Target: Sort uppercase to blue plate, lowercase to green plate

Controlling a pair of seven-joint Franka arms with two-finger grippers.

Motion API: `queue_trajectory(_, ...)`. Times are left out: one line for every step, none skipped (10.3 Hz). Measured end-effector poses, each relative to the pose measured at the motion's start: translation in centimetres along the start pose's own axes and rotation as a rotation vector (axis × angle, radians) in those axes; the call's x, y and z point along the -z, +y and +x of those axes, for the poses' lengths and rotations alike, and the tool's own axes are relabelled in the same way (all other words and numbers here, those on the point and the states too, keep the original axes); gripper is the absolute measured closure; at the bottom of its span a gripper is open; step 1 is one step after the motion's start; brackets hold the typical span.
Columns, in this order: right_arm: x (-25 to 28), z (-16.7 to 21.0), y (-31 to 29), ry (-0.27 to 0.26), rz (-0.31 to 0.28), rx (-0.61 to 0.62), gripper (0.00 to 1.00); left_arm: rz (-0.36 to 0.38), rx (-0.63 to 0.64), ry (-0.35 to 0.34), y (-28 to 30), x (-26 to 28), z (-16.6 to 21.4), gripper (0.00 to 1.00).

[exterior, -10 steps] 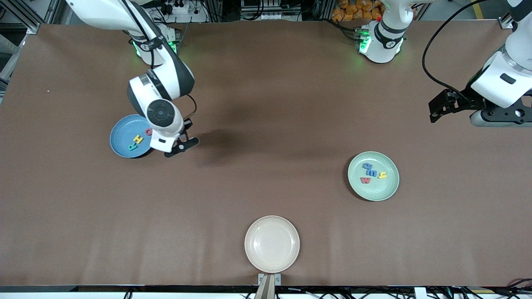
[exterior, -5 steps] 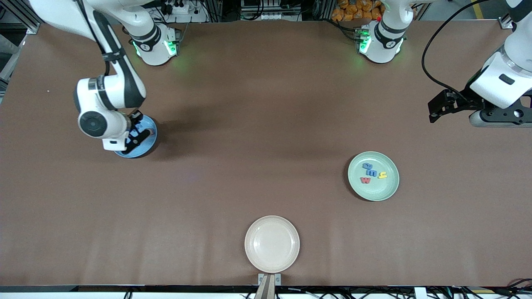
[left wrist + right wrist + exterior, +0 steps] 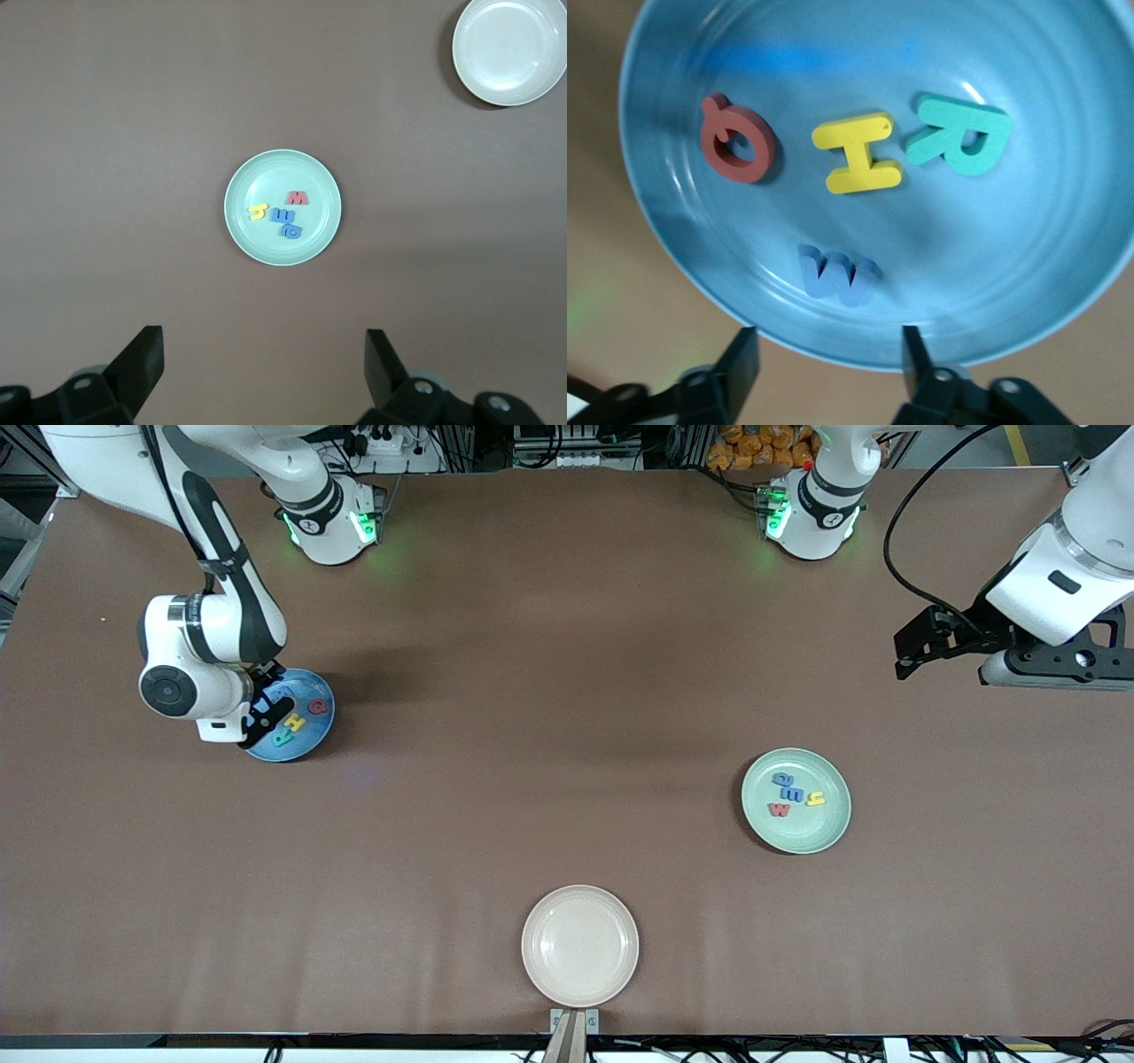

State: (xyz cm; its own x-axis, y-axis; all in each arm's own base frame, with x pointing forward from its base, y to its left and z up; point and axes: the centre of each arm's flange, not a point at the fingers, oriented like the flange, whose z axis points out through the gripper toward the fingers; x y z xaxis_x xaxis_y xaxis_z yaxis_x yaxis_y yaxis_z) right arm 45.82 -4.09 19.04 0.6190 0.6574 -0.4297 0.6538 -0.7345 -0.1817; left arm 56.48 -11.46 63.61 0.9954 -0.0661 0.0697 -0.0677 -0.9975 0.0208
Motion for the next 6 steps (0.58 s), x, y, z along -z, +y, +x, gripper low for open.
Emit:
queue_trajectory(-0.1,0.1,0.0,0.0,-0.001,-0.001,0.15,0.0,0.0,0.0,0.0,0.0,0.0,0.0)
queue_trajectory(0.1,0.2,0.1,0.006,-0.004,-0.014,0.13,0.0,0.0,0.0,0.0,0.0,0.0,0.0)
queue_trajectory(0.8,0.3,0.2,0.018,-0.011,-0.051,0.11,0.0,0.0,0.0,0.0,0.0,0.0,0.0)
queue_trajectory(2.1,0.3,0.3,0.033,-0.011,-0.105,0.01,0.0,0.0,-0.001,0.0,-0.1,0.0,0.0)
queue_trajectory(4.1,0.1,0.5,0.048,0.0,-0.164,0.0,0.0,0.0,-0.001,0.0,-0.1,0.0,0.0)
queue_trajectory(6.8,-0.2,0.6,0.074,0.021,-0.212,0.0,0.0,0.0,-0.001,0.0,-0.1,0.0,0.0)
